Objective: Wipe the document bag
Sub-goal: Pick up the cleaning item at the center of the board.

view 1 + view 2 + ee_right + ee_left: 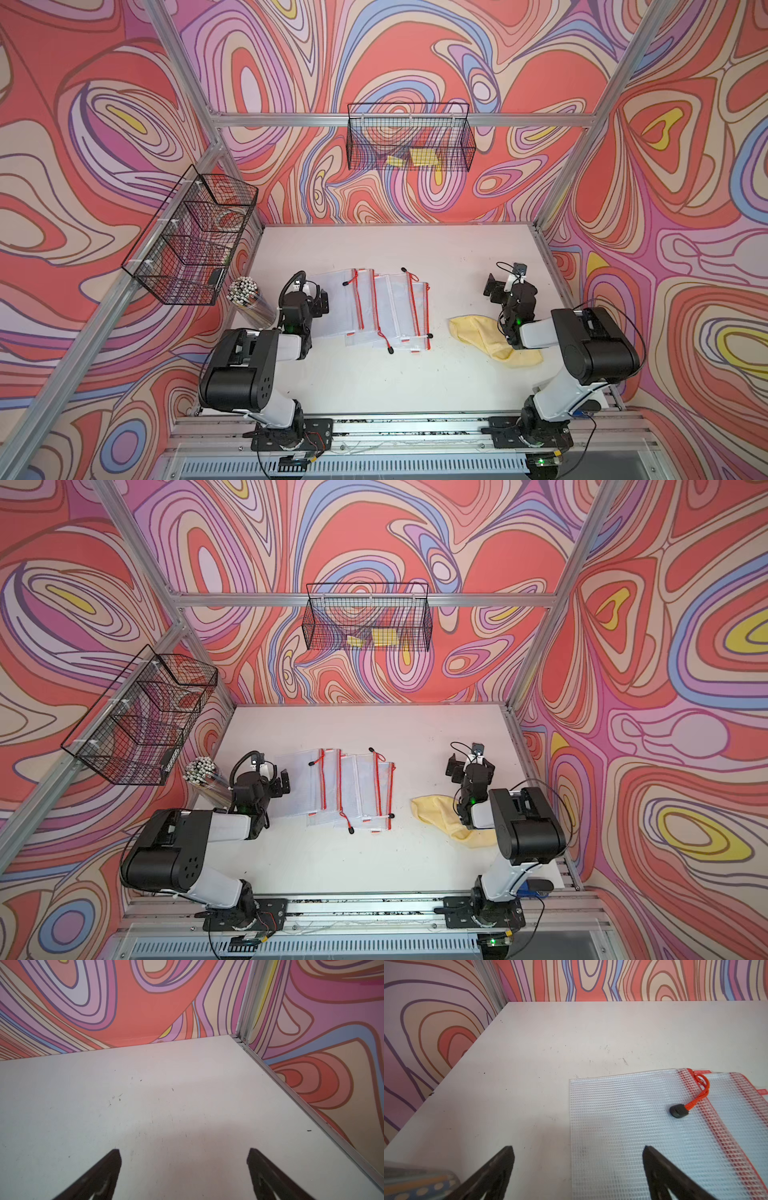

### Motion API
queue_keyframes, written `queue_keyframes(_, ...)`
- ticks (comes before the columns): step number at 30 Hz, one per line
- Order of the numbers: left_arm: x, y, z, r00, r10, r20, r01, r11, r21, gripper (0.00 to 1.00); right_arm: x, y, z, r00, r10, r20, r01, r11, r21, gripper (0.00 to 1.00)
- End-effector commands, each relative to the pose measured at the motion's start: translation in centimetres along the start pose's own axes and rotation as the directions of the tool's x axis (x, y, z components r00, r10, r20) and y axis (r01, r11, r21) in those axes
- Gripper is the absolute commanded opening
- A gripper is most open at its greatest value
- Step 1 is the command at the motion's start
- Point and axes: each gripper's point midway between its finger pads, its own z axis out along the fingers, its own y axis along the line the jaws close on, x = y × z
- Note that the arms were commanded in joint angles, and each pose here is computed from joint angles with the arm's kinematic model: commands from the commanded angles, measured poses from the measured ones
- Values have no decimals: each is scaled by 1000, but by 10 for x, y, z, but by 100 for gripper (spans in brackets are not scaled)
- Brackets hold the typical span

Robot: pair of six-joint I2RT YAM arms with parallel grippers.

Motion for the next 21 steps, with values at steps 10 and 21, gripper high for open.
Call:
queue_keyframes(10, -12, 3, 0, 999, -13, 47, 13, 1000, -13, 99, -1, -1, 1, 1000, 4, 6, -4, 1000, 10, 98)
queue_keyframes(21, -15, 6, -1, 999, -16, 48, 18, 999, -29, 82, -9, -2, 2, 1000, 3, -5, -3, 1000, 19, 98)
